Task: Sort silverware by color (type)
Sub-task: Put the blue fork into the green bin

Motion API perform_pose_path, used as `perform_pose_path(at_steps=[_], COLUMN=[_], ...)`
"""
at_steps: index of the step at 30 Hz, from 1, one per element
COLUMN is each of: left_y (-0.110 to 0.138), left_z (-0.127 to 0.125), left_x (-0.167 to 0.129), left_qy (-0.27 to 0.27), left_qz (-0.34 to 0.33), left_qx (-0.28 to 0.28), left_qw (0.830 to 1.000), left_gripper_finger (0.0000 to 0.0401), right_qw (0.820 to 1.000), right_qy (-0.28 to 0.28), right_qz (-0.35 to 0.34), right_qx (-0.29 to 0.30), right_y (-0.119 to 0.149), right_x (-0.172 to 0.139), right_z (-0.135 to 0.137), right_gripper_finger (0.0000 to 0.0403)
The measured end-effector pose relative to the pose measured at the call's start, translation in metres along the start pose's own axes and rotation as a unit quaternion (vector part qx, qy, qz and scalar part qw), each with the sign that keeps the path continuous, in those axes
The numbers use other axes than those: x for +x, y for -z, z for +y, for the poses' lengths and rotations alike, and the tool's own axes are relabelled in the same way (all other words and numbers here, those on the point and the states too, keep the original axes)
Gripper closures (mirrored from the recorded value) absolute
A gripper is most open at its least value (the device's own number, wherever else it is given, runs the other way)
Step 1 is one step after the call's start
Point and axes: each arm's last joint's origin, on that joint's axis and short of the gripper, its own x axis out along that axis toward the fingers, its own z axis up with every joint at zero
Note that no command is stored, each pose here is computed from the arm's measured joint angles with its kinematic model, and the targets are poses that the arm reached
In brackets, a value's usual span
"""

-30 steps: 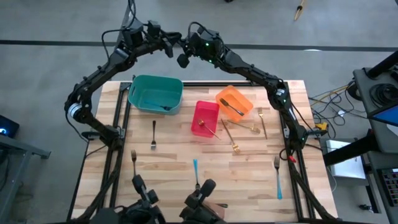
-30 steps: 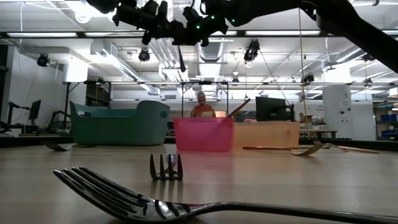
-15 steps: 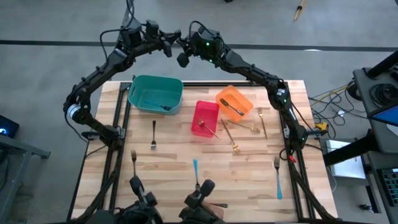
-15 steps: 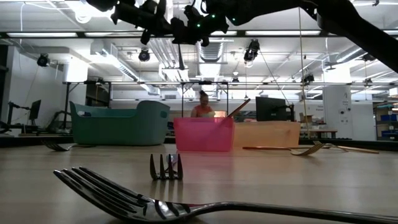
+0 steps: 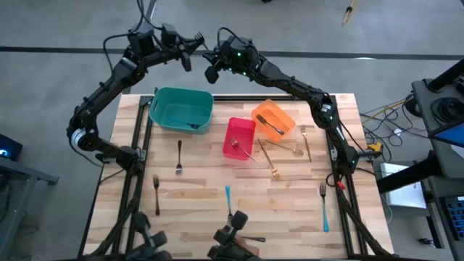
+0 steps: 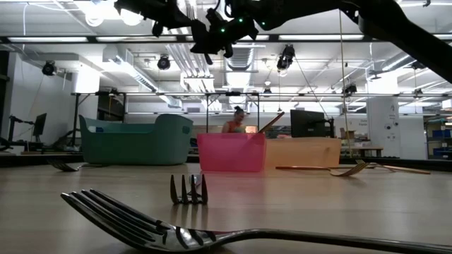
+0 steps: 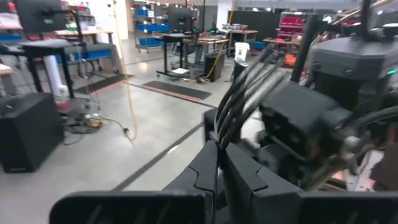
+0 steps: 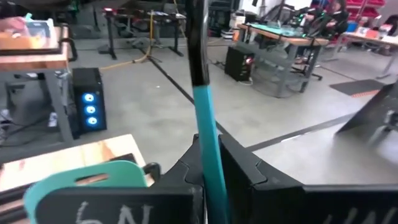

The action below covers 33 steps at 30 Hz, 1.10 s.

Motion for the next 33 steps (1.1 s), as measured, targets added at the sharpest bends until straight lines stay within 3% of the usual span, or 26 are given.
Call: perform_pose_path(at_steps=[8, 16, 23, 27, 33], left_y=[-0.001, -0.007, -0.031, -0.034, -0.042], left_z=[0.009, 0.007, 0.004, 0.002, 0.003], left_x=[-0.021, -0.023, -0.030, -0.034, -0.045], left_qy=[-0.031, -0.025, -0.021, -0.023, -0.030], left_qz=[0.032, 0.021, -0.017, 0.001, 0.036], left_qx=[0.046, 0.040, 0.051, 0.063, 0.100], left_qw=[0.998, 0.999, 0.998, 0.998, 0.994], left_gripper_finger=[0.0400, 0.0400, 0.0400, 0.0400, 0.0400], right_qw=[1.000, 0.999, 0.996, 0.995, 0.994], right_qy=[-0.011, -0.045, -0.056, -0.057, -0.055], right_qz=[0.006, 0.017, 0.043, 0.050, 0.073], right_qx=[0.007, 0.018, 0.060, 0.060, 0.067], right_y=[0.001, 0.003, 0.015, 0.017, 0.020], right_x=[0.000, -0.001, 0.005, 0.006, 0.003], right_z=[0.001, 0.002, 0.003, 0.004, 0.000], right_gripper_finger=[0.0379, 0.0377, 0.0331, 0.0308, 0.0305])
